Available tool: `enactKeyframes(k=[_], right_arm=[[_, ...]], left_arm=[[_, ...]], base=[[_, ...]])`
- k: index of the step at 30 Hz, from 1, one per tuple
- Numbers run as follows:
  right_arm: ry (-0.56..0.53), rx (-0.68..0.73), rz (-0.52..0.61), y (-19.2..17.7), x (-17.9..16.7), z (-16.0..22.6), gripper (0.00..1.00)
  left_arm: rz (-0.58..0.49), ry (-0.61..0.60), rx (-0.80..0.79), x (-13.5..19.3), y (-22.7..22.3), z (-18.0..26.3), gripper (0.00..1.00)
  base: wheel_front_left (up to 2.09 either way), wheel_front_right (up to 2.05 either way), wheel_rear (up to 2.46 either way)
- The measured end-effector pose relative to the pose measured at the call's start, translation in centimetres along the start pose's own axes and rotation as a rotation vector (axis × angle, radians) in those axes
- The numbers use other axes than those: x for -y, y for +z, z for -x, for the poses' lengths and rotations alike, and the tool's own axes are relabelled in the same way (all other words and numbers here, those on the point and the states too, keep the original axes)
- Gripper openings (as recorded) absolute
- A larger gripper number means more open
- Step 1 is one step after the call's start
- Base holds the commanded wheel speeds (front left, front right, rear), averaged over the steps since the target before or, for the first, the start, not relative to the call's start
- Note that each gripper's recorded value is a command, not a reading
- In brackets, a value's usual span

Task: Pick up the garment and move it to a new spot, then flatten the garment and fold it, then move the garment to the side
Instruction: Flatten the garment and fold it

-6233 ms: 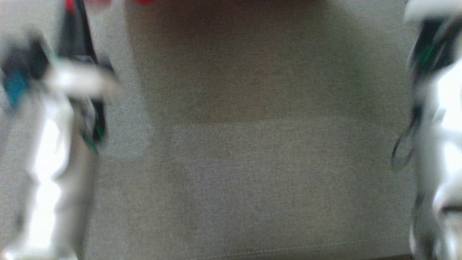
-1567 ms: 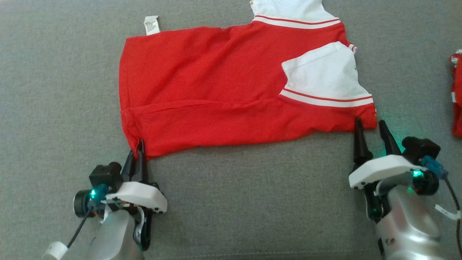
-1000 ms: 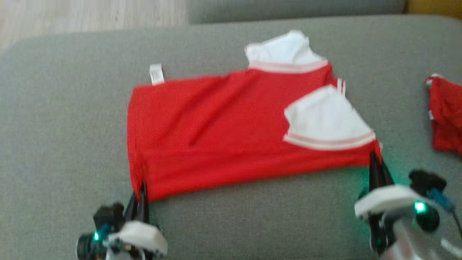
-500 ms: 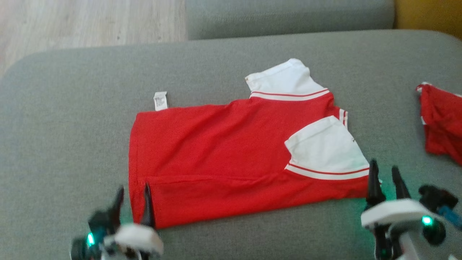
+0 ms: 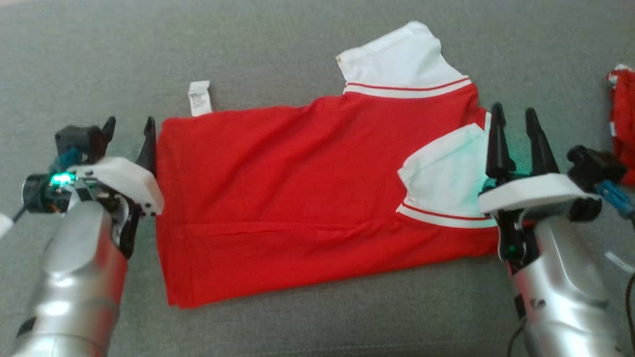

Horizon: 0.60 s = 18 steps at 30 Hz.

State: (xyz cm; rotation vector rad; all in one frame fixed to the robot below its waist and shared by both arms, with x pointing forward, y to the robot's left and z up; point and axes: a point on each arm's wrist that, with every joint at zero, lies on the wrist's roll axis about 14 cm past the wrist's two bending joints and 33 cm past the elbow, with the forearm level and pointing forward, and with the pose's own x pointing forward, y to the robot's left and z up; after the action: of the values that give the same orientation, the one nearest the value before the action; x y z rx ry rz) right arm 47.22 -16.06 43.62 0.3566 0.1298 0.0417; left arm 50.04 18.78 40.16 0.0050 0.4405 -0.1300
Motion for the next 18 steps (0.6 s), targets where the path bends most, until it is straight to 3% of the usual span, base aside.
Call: enactKeyframes(k=[6, 16, 17, 18], right_arm=[[0.000, -0.019, 0.010, -0.8, 0.3, -0.8, 1.00], [-0.002, -0.030, 0.010, -1.2, 0.4, -0.9, 1.00], [0.000, -0.033, 0.014, -1.2, 0.4, -1.0, 1.00], [0.004, -0.035, 0.017, -1.3, 0.3, -1.1, 1.00]], left_arm=[[-0.013, -0.074, -0.153, 2.0, -3.0, -1.6, 1.00], [-0.015, -0.105, -0.168, 1.7, -3.8, -1.2, 0.97], [-0.019, -0.109, -0.170, 1.7, -3.9, -1.2, 0.47], [-0.019, -0.114, -0.171, 1.9, -4.0, -1.2, 0.10]], base=[[0.00, 0.00, 0.00], [0.00, 0.00, 0.00], [0.00, 0.00, 0.00], [0.00, 0.00, 0.00]])
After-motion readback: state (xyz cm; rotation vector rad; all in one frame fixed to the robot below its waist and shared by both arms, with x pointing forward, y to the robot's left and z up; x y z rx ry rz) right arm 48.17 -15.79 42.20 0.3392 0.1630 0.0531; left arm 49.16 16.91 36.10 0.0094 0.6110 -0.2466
